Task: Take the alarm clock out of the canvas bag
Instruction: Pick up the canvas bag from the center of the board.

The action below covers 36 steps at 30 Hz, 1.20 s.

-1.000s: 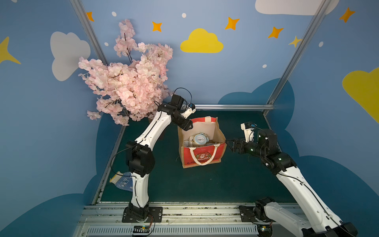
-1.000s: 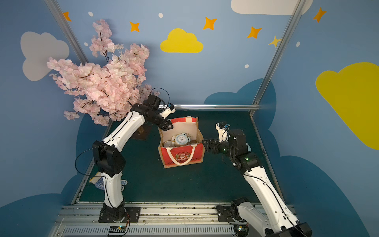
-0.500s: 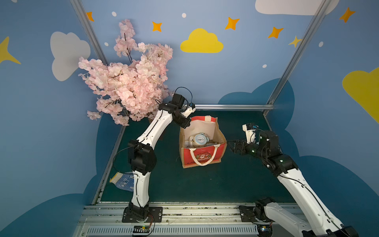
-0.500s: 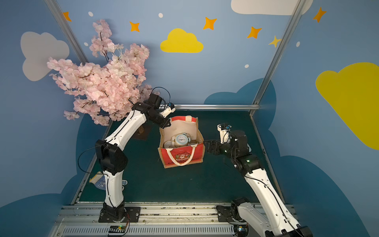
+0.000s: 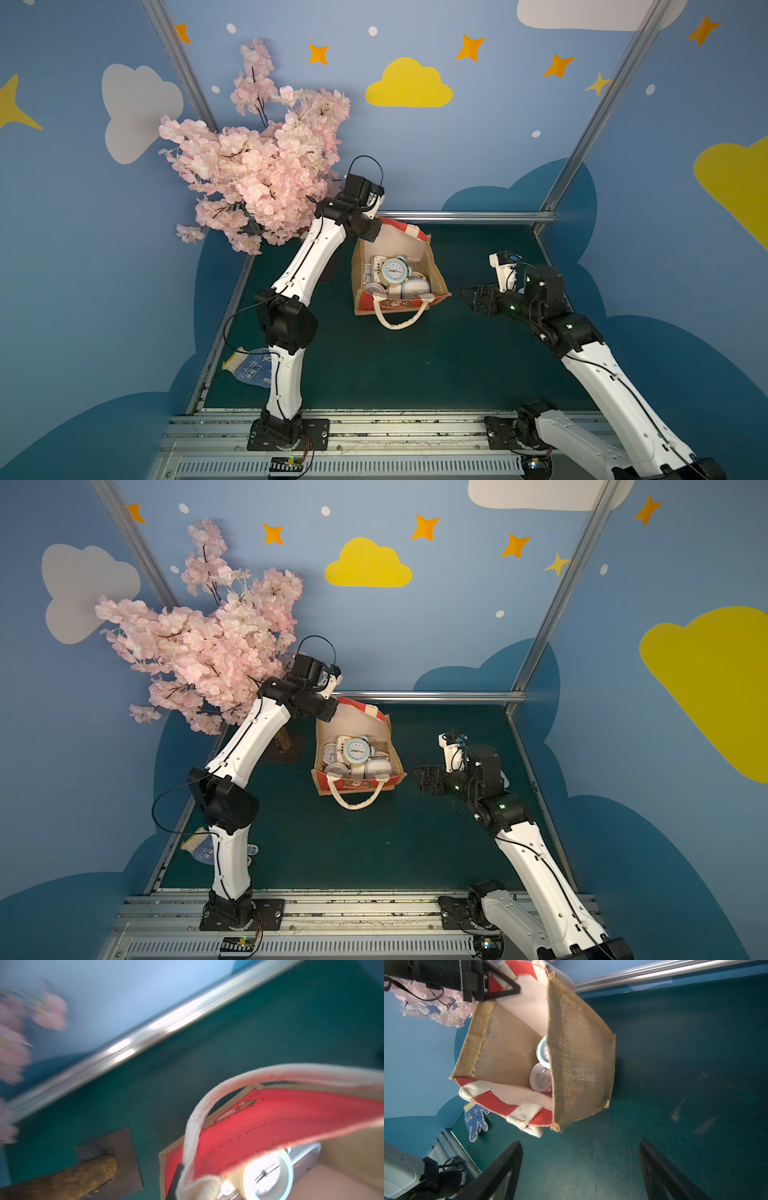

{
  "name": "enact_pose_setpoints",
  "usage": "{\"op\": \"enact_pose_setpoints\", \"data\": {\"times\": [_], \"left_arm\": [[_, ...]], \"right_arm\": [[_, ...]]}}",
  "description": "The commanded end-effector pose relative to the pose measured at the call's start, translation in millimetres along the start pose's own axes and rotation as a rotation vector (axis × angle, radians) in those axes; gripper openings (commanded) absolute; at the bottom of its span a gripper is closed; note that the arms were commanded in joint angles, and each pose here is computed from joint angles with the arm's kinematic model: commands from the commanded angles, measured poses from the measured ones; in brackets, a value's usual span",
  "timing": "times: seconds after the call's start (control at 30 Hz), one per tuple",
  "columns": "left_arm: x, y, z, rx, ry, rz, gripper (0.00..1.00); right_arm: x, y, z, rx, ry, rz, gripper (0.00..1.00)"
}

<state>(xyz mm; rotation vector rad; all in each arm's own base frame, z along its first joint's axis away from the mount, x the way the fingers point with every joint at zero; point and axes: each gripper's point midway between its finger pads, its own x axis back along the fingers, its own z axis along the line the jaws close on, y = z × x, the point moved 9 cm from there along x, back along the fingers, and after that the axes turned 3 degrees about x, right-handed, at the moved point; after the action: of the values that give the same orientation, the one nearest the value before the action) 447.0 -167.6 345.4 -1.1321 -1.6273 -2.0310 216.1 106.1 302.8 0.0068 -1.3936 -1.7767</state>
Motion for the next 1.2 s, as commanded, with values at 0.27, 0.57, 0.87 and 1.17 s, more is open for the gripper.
{"op": "enact_pose_setpoints", "data": {"times": [0.27, 0.57, 0.87, 1.17], "left_arm": [[70.3, -13.6, -46.2, 0.065, -0.041, -0.334, 0.03], [64.2, -91.2, -99.5, 0.056, -0.079, -0.314, 0.03], [52.1, -115.8, -107.4, 0.131, -0.148, -0.239, 0.03], [51.7, -148.2, -106.1, 0.22, -0.2, -0.199, 0.03]], "right_arm": [[-9.7, -1.0, 5.2, -0.01, 0.058, 0.008, 0.85], [-18.5, -16.4, 15.4, 0.007, 0.164, 0.054, 0.83], [-35.7, -38.8, 30.0, 0.059, 0.225, 0.115, 0.82], [-58.9, -54.7, 58.6, 0.118, 0.226, 0.191, 0.83]]}}
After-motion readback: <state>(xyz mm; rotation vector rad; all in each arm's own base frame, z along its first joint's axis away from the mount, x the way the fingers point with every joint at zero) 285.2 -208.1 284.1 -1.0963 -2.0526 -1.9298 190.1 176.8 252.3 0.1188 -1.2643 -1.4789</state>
